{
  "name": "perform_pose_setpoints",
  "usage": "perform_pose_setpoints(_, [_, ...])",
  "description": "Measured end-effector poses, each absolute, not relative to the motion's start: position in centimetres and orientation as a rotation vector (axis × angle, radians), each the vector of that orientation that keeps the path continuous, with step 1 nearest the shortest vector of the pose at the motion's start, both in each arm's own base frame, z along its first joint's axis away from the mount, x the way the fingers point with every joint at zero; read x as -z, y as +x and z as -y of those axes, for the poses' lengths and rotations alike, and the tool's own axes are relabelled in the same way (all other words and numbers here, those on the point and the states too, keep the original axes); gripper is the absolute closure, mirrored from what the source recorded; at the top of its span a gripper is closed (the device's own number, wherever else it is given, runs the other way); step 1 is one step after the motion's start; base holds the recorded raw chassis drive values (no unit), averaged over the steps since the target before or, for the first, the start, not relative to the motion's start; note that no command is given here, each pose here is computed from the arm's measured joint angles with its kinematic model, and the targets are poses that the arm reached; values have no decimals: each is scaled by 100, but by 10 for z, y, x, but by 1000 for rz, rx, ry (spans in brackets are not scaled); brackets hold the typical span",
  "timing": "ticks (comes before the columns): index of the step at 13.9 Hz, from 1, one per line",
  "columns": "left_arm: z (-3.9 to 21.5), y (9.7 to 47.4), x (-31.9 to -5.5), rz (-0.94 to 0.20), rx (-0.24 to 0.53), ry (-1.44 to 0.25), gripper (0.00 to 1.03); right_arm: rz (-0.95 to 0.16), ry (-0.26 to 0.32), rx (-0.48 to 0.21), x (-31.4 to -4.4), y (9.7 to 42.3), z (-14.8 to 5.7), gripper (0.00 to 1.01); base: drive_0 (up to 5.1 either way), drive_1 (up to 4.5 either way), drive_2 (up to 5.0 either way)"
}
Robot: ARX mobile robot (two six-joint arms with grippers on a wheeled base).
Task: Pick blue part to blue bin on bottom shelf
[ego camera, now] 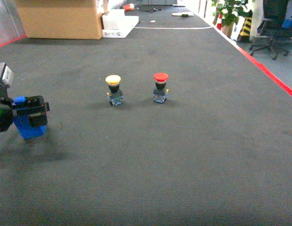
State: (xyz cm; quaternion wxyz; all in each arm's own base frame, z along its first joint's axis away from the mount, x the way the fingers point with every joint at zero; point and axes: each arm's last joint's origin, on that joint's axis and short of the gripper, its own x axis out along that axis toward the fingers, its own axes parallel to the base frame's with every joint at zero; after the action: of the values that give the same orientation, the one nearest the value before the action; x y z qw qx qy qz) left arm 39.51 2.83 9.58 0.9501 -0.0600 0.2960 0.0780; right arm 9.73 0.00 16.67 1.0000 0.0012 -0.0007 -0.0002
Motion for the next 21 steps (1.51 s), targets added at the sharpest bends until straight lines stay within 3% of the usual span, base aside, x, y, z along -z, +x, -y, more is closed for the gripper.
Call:
perform_pose_setpoints(3, [-29, 397, -100, -585, -154, -114, 57, 1, 2, 0, -167, 97, 0, 3, 0, 0, 0])
perform_pose_setpoints(4, [-28, 393, -101, -587, -144, -110, 59, 2, 2, 0, -167, 97, 0, 3, 0, 0, 0])
perform_pose_setpoints(6, [-27, 376, -111, -570, -122, -115, 59, 2, 2, 0, -167, 97, 0, 3, 0, 0, 0])
perform_pose_setpoints(9, [-24, 327, -153, -397, -130, -98, 59, 2, 2, 0, -167, 97, 0, 3, 0, 0, 0])
perform_pose_setpoints(10, [-22, 284, -180, -266, -161, -30, 59, 2, 2, 0, -167, 97, 0, 3, 0, 0, 0])
perform_pose_setpoints(12, [-18, 204, -197, -279, -175, -29, 59, 2, 3, 0, -167, 97, 0, 3, 0, 0, 0])
perform_pose_setpoints(14, [-17, 136, -234, -138, -192, -55, 59, 1, 3, 0, -167, 97, 0, 3, 0, 0, 0])
perform_pose_setpoints(15, [-12, 109, -239, -96, -167, -56, 59, 1, 2, 0, -167, 97, 0, 3, 0, 0, 0])
perform_pose_setpoints(17, [1, 97, -235, -85, -116, -90, 60, 1, 2, 0, -167, 97, 0, 3, 0, 0, 0])
perform_pose_setpoints(21, [1, 98, -232, -98, -129, -94, 60, 1, 2, 0, -167, 97, 0, 3, 0, 0, 0])
